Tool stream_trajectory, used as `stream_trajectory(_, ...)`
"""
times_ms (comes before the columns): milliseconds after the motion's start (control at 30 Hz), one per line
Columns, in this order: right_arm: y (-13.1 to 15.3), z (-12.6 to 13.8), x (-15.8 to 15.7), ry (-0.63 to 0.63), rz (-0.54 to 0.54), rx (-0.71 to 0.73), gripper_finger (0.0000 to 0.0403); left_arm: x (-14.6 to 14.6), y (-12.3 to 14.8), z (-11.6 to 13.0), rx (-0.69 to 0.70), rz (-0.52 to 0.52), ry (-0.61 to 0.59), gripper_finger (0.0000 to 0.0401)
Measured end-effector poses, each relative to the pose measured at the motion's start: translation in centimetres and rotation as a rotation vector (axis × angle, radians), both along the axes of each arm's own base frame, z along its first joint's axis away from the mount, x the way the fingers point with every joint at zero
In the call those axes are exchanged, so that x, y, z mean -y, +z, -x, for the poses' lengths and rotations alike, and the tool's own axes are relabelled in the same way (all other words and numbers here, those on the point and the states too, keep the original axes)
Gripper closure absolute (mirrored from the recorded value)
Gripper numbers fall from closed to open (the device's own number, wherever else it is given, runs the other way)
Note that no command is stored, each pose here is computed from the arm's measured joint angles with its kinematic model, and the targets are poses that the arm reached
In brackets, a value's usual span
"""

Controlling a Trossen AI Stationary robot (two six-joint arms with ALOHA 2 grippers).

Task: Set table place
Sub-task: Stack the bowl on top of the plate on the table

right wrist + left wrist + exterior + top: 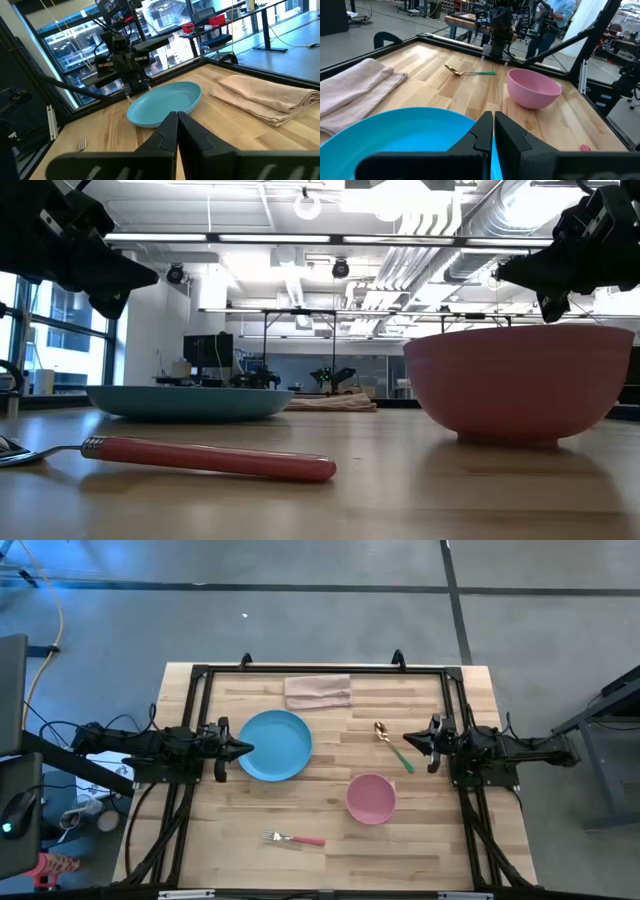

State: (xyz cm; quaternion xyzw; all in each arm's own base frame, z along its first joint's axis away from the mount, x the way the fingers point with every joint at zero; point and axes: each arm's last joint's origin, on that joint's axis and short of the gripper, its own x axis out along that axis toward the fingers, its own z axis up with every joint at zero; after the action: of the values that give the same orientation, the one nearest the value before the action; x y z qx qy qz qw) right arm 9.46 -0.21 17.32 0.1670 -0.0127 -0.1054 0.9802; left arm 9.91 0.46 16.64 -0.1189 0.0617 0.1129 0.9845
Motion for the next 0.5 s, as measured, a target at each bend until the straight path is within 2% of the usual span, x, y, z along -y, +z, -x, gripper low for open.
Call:
stream_trajectory(233,0.00,0.00,0.00,0.000,0.000,0.000,0.0402,-0.20,0.67,-0.04,0.076,0.018,0.074,0.0393)
stream_trajectory(500,0.00,0.00,0.00,0.000,0.000,0.000,0.0402,-0.20,0.65,-0.01,0.101,0.120,0.085,0.0393)
